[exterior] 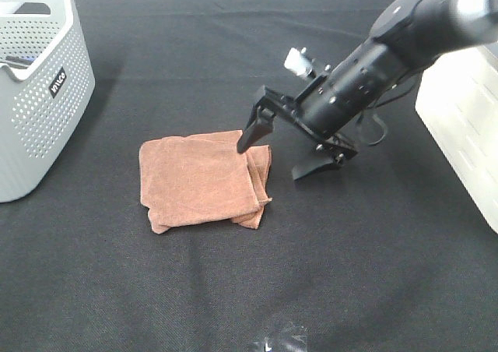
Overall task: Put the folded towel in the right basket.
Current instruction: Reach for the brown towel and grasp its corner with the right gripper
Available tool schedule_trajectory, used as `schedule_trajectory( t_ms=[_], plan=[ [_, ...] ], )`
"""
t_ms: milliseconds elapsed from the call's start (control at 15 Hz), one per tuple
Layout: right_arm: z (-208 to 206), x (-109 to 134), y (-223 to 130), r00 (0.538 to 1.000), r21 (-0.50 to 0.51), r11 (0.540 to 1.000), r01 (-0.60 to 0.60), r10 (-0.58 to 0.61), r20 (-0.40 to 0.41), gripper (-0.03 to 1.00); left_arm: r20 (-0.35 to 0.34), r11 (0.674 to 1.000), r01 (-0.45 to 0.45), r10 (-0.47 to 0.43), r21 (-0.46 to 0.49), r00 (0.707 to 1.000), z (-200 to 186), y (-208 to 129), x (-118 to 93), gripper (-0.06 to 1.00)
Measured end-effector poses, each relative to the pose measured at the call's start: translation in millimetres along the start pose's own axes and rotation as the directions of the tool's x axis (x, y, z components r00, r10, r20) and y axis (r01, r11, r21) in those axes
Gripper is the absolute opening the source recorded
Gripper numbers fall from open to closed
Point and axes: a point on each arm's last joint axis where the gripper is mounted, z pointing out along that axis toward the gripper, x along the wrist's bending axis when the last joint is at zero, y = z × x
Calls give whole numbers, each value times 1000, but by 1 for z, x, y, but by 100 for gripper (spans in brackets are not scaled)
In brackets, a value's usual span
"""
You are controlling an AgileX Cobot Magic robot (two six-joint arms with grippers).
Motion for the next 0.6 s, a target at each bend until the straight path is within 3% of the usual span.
schedule_trajectory(
  t_ms=[133, 400, 533, 600],
  plan=[
    [21, -13, 3, 1000, 13, 1000, -23, 23, 18, 95, 0, 1000, 0, 0, 0, 1000, 0, 0, 0, 99],
    [37, -16, 6, 996, 20, 996, -82, 82, -30, 94, 0, 1000, 0, 0, 0, 1000, 0, 0, 0, 99],
    [53, -4, 1, 996, 27, 998, -63, 65, -57, 93, 0, 1000, 0, 0, 0, 1000, 0, 0, 0, 99],
    [72, 14, -5, 994, 45, 997, -56, 59, -87, 90, 0, 1000, 0, 0, 0, 1000, 0, 0, 0, 99]
  ],
)
